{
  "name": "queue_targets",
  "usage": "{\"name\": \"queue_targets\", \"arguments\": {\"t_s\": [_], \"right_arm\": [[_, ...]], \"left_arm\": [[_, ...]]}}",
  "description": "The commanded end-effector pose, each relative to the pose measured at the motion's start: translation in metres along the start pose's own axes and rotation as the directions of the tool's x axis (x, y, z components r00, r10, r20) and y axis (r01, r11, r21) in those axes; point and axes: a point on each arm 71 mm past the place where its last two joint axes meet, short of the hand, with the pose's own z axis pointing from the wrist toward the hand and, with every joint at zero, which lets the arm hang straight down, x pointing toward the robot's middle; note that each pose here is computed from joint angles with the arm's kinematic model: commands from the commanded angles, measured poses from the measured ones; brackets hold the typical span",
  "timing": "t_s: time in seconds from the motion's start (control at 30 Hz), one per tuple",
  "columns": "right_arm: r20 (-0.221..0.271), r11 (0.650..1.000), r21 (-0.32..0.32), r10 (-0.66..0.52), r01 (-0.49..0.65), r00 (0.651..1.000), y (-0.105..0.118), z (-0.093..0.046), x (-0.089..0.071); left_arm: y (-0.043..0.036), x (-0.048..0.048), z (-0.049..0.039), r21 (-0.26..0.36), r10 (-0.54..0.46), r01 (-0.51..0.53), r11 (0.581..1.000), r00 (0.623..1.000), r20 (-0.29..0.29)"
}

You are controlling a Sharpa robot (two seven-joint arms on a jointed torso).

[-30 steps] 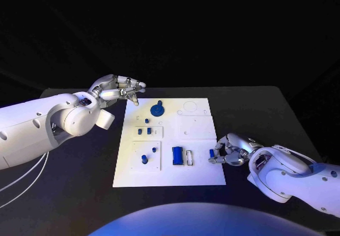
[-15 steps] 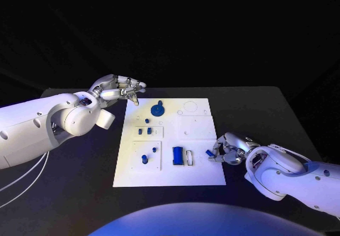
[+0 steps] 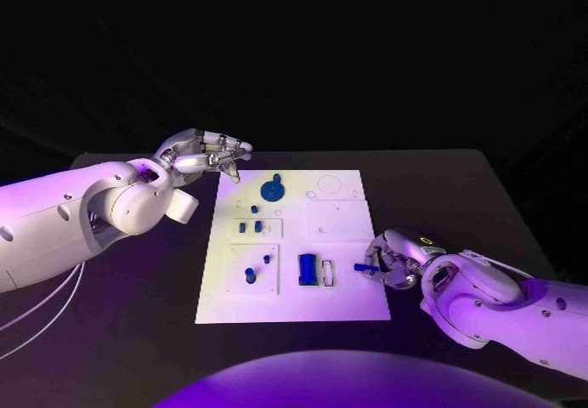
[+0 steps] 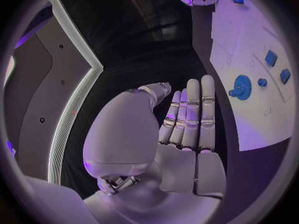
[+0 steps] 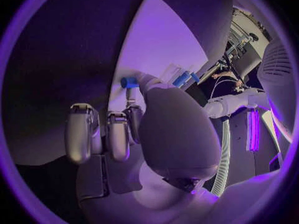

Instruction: Assemble the parts on the task board

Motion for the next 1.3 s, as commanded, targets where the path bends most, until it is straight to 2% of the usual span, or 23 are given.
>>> {"name": "queue_targets", "arguments": {"t_s": [0.03,0.23,0.47,0.73,1.07,1.3], "right_arm": [[-0.032,0.999,0.046,-0.008,0.009,0.999,-0.004,-0.005,0.008],[-0.005,0.998,0.023,0.050,-0.050,0.999,0.008,-0.009,0.000],[-0.024,0.987,0.040,0.154,-0.153,0.988,0.019,-0.009,-0.002],[-0.036,0.969,0.072,0.239,-0.236,0.970,0.028,-0.005,0.002],[-0.085,0.957,0.074,0.286,-0.280,0.955,0.042,0.002,0.016],[-0.099,0.954,0.063,0.298,-0.293,0.949,0.048,0.004,0.021]], "left_arm": [[-0.0007,0.0018,0.0004,0.004,-0.009,0.009,1.000,1.000,-0.015],[-0.0007,0.0022,0.0008,0.003,-0.009,0.009,1.000,1.000,-0.017],[-0.0008,0.0032,0.0012,0.003,-0.009,0.009,1.000,1.000,-0.021],[-0.0010,0.0036,0.0009,0.004,-0.007,0.007,1.000,1.000,-0.022],[-0.0013,0.0041,0.0003,0.004,-0.008,0.008,1.000,1.000,-0.024],[-0.0013,0.0040,-0.0002,0.004,-0.007,0.008,1.000,1.000,-0.024]]}}
